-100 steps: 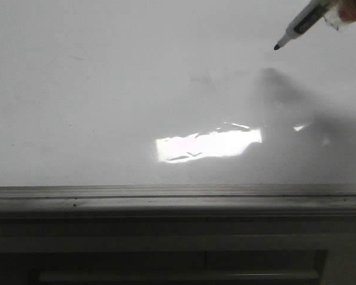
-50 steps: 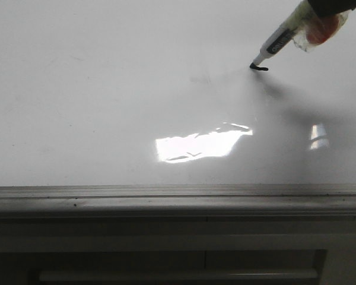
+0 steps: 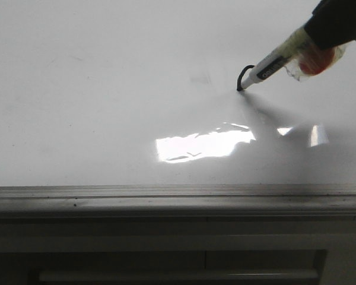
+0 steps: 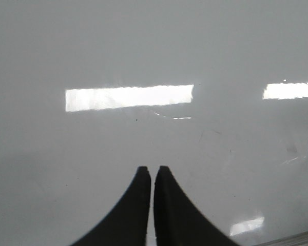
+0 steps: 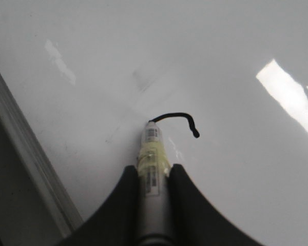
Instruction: Write number 0 on whiteboard
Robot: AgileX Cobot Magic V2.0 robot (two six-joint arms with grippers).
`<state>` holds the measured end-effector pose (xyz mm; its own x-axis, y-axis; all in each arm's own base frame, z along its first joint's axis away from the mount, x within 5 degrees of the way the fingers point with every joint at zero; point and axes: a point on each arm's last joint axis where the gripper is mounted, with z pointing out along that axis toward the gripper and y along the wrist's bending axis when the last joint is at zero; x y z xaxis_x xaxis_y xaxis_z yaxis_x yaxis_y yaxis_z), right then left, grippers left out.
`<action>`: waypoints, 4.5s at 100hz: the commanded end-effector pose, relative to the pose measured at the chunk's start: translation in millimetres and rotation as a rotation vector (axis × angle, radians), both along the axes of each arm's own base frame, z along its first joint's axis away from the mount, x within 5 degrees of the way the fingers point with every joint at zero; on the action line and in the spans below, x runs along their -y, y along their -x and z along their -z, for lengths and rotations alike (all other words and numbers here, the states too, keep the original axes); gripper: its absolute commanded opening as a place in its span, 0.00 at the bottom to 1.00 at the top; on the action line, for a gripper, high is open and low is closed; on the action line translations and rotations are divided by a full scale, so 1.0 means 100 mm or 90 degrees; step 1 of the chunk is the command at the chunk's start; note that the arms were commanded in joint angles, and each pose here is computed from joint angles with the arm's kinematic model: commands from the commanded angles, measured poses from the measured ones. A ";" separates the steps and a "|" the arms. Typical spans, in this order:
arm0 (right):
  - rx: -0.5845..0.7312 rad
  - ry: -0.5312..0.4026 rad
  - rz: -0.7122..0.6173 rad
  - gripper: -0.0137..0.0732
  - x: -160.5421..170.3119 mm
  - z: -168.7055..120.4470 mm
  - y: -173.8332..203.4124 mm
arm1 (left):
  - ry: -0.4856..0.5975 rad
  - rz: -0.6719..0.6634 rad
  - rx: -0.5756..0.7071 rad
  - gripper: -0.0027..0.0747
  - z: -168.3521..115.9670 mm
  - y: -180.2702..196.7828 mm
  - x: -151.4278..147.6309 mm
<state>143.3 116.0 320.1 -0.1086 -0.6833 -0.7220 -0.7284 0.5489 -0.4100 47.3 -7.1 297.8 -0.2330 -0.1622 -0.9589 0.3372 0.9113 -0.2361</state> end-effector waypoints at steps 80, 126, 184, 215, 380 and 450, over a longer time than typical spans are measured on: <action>-0.026 0.080 0.147 0.10 0.32 -0.06 0.06 | 0.017 0.014 0.050 0.01 -0.13 0.00 0.02; 0.003 0.037 0.143 0.10 0.23 -0.11 -0.02 | 0.017 0.014 0.050 0.01 -0.13 0.00 0.02; -0.007 0.033 0.087 0.10 -0.02 -0.12 -0.06 | 0.017 0.014 0.050 0.01 -0.13 0.00 0.02; 0.098 -0.152 0.065 0.10 0.16 -1.02 0.22 | 0.034 0.040 0.075 0.01 -0.19 0.01 0.06; -0.074 -0.130 -0.298 0.23 -1.05 -0.65 0.87 | -0.405 0.678 -0.036 0.01 -0.73 -0.34 1.44; -0.085 -0.260 0.015 0.09 0.42 -0.97 0.84 | 0.014 0.262 -0.142 0.01 0.08 -1.04 1.70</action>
<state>59.0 82.5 411.3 -0.2587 -0.3805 -0.8879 -0.7582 0.6495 -0.0575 137.8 -171.5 281.0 -0.5228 0.0913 -0.8476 0.6489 0.6874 -0.3262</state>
